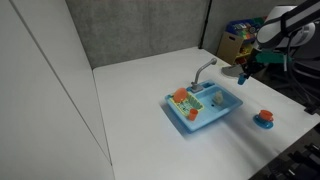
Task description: Place the blue cup on the table
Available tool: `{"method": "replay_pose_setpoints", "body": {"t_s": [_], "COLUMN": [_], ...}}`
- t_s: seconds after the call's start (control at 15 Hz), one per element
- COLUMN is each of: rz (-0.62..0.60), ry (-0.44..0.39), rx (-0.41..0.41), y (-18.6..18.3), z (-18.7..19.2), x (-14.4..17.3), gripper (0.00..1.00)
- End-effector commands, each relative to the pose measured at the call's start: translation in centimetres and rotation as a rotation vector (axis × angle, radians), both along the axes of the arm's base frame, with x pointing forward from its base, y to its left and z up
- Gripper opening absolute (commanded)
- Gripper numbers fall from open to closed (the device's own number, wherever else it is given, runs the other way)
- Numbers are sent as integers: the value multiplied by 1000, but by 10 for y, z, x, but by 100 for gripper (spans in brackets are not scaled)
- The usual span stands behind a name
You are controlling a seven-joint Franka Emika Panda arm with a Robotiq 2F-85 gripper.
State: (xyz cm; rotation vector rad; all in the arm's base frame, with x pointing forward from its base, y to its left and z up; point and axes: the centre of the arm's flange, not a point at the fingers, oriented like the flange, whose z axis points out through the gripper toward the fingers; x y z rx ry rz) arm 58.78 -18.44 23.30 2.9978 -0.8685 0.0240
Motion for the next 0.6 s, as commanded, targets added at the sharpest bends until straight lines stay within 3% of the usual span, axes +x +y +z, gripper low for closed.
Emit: {"method": "replay_pose_setpoints", "body": {"t_s": [0.0,0.53], "rz": [-68,-159], "ry": [-1,22], "rx": [20,39], "y": [-23,-67], "z": [-8,-41], "x": [20,29], "gripper": [3,3]}}
